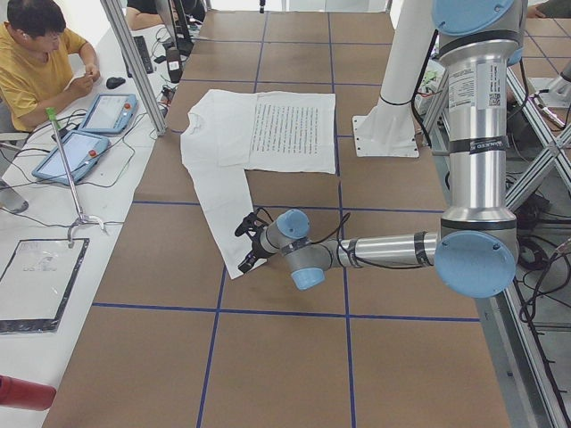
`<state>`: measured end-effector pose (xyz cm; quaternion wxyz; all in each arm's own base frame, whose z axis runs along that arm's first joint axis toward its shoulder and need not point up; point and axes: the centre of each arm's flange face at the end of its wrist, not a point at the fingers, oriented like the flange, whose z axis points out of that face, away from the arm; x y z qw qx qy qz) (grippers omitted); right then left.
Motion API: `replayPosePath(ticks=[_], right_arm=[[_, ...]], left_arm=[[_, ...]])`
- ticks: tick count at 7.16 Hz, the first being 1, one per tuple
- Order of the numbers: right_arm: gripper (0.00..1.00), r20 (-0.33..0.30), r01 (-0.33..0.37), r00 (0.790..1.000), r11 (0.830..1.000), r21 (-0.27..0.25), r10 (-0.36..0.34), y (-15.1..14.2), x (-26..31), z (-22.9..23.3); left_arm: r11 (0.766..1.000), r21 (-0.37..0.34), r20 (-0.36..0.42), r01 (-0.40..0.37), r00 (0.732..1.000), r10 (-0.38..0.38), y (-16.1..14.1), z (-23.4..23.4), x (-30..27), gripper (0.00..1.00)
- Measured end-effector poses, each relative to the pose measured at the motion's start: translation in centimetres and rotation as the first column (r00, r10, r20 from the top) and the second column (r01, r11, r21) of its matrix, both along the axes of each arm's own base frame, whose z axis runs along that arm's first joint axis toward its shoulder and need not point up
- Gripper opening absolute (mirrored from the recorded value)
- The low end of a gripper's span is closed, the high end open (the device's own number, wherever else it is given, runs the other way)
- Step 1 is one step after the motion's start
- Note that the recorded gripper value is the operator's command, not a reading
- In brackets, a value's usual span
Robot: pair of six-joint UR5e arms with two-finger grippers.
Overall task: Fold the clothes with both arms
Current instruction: 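Lower the left gripper and grasp the sleeve cuff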
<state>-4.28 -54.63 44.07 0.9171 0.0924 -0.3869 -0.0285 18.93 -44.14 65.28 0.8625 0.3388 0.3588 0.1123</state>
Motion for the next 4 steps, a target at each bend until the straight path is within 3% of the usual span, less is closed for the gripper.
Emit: replayPosePath(ticks=[4], right_arm=[[1.0, 0.0, 0.0, 1.0, 1.0, -0.001, 0.0, 0.0, 0.0, 0.0]], left_arm=[[0.999, 0.003, -0.001, -0.042, 0.999, 0.042, 1.2, 0.4, 1.6, 0.8]])
